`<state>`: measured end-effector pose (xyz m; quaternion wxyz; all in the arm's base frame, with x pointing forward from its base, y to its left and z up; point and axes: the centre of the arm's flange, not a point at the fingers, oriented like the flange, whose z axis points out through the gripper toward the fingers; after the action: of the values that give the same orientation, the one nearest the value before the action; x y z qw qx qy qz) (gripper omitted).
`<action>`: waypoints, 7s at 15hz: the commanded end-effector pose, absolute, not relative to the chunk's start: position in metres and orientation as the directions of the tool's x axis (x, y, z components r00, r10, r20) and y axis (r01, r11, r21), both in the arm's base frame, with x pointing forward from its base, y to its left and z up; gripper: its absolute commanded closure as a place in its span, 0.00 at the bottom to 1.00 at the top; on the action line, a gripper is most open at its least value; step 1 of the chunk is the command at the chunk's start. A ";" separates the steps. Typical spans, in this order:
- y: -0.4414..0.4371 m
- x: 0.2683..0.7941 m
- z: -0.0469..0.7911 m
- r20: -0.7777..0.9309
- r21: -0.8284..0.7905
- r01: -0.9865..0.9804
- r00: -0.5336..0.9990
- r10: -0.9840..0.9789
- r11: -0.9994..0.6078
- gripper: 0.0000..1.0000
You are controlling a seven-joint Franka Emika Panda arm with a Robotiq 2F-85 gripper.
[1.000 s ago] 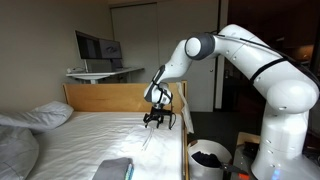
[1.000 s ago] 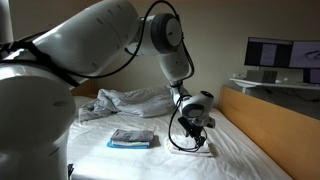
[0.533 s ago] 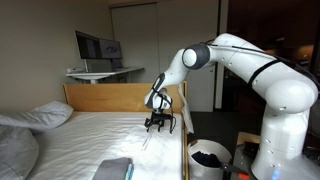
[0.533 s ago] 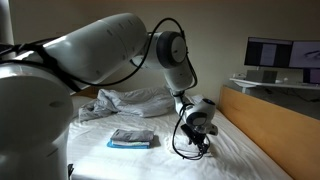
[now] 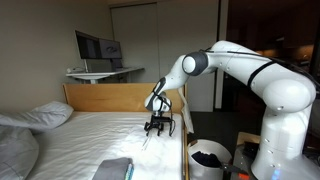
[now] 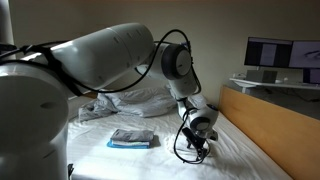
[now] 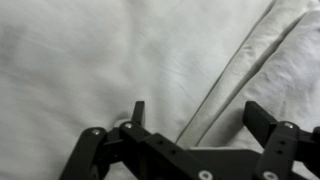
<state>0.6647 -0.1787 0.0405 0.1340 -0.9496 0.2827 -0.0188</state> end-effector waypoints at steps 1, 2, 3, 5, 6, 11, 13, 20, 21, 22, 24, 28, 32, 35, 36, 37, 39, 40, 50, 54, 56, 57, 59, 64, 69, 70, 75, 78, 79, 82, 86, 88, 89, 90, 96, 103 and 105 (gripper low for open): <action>-0.159 0.679 0.036 -0.068 -0.307 -0.497 0.862 -0.502 -0.812 0.00; -0.148 0.684 0.036 -0.064 -0.312 -0.488 0.867 -0.494 -0.816 0.00; -0.141 0.687 0.034 -0.061 -0.314 -0.481 0.871 -0.488 -0.819 0.00; -0.133 0.690 0.033 -0.067 -0.318 -0.478 0.873 -0.484 -0.819 0.00; -0.130 0.691 0.033 -0.072 -0.314 -0.479 0.873 -0.483 -0.820 0.00; -0.124 0.697 0.021 -0.080 -0.297 -0.470 0.880 -0.469 -0.831 0.00; -0.133 0.694 0.013 -0.089 -0.285 -0.475 0.878 -0.471 -0.832 0.00; -0.133 0.699 0.003 -0.094 -0.296 -0.452 0.890 -0.446 -0.841 0.00; -0.131 0.702 0.006 -0.089 -0.303 -0.446 0.893 -0.441 -0.842 0.00; -0.121 0.706 0.014 -0.072 -0.320 -0.434 0.897 -0.435 -0.842 0.00; -0.112 0.711 0.021 -0.056 -0.338 -0.420 0.902 -0.428 -0.842 0.00; -0.108 0.712 0.019 -0.056 -0.336 -0.412 0.907 -0.418 -0.847 0.00; -0.109 0.706 0.050 -0.056 -0.401 -0.444 0.885 -0.462 -0.801 0.00; -0.113 0.715 0.034 -0.052 -0.372 -0.435 0.892 -0.449 -0.820 0.00; -0.114 0.716 0.037 -0.051 -0.377 -0.435 0.891 -0.451 -0.818 0.00; -0.113 0.717 0.037 -0.050 -0.379 -0.435 0.891 -0.451 -0.817 0.00; -0.113 0.716 0.037 -0.051 -0.379 -0.435 0.891 -0.451 -0.817 0.00; -0.111 0.715 0.029 -0.076 -0.413 -0.441 0.889 -0.452 -0.797 0.00; -0.126 0.681 -0.042 -0.265 -0.693 -0.581 0.757 -0.598 -0.428 0.00; -0.137 0.677 -0.045 -0.249 -0.794 -0.514 0.762 -0.598 -0.324 0.32; -0.144 0.672 -0.046 -0.233 -0.826 -0.477 0.774 -0.589 -0.301 0.46; -0.149 0.669 -0.045 -0.228 -0.836 -0.464 0.779 -0.584 -0.292 0.52; -0.157 0.666 -0.047 -0.230 -0.847 -0.451 0.789 -0.570 -0.282 0.66; -0.178 0.655 -0.047 -0.227 -0.859 -0.423 0.819 -0.526 -0.289 0.87; -0.191 0.648 -0.036 -0.254 -0.877 -0.401 0.854 -0.454 -0.264 0.87; -0.192 0.647 -0.030 -0.255 -0.882 -0.392 0.863 -0.436 -0.260 0.87; -0.189 0.648 0.008 -0.237 -0.896 -0.354 0.891 -0.388 -0.266 0.87; -0.179 0.657 0.035 -0.213 -0.883 -0.350 0.892 -0.398 -0.313 0.87; -0.177 0.659 0.044 -0.200 -0.879 -0.346 0.893 -0.404 -0.328 0.87; -0.173 0.664 0.072 -0.156 -0.868 -0.330 0.890 -0.428 -0.370 0.87; -0.175 0.668 0.096 -0.079 -0.837 -0.343 0.847 -0.526 -0.427 0.87; -0.179 0.670 0.104 -0.017 -0.811 -0.365 0.796 -0.605 -0.458 0.87; -0.182 0.671 0.107 0.003 -0.788 -0.392 0.768 -0.640 -0.475 0.87; -0.185 0.671 0.111 0.020 -0.762 -0.423 0.741 -0.672 -0.490 0.87; -0.217 0.662 0.142 0.159 -0.570 -0.581 0.616 -0.772 -0.581 0.87; -0.265 0.620 0.170 0.296 -0.370 -0.789 0.401 -0.867 -0.491 0.87; -0.280 0.601 0.172 0.309 -0.308 -0.847 0.341 -0.888 -0.433 0.87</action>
<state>0.6288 -0.2754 0.1479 0.1005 -0.8342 0.4888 -0.2347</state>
